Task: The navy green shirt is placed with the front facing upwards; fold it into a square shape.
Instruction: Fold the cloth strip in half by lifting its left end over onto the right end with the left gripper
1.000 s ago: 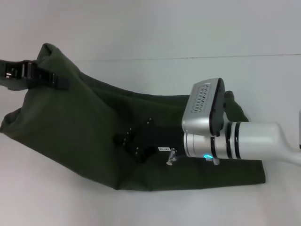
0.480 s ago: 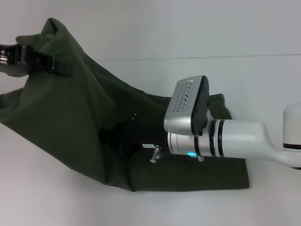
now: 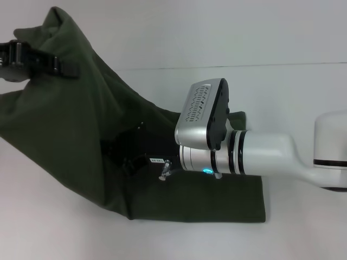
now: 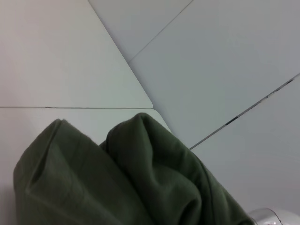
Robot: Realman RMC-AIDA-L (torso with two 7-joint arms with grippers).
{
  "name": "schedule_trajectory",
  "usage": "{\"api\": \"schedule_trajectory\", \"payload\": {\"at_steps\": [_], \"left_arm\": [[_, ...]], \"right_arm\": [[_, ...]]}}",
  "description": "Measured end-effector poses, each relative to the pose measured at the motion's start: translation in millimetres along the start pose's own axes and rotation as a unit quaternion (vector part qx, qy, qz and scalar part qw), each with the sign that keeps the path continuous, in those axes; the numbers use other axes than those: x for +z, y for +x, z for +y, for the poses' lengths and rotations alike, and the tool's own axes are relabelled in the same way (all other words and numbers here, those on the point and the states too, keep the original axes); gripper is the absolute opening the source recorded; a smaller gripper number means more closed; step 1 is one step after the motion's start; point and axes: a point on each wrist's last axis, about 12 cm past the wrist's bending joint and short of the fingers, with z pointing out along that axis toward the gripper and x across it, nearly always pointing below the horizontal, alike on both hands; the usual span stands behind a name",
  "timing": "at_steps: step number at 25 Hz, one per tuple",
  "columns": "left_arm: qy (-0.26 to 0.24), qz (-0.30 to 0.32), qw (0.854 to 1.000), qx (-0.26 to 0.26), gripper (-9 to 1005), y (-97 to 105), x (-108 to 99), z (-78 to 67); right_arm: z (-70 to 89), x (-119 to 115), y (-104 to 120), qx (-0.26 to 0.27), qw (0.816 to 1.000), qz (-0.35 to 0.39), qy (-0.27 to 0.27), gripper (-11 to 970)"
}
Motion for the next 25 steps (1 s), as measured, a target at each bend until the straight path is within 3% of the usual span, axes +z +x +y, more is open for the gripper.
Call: {"api": "schedule_trajectory", "payload": {"at_steps": [7,17,25], "left_arm": [[0.007,-0.015,1.0,-0.011,106,3.5,17.8,5.1],[0.03,-0.028,0.998,-0.039,107,14.0,51.3,15.0],[0.054,-0.03,0.997,-0.055,109,27.1,90.9,15.9]], "right_arm": [[-4.1,-17.2,18.4,0.034,0.999,-0.004,0.034,-3],[-13.8,-94.7,68.3,0.113,0.979,-0.078,0.151,-2],[-12.7,-136.4,90.6,0.15,0.96,-0.108,0.212,-1]]}}
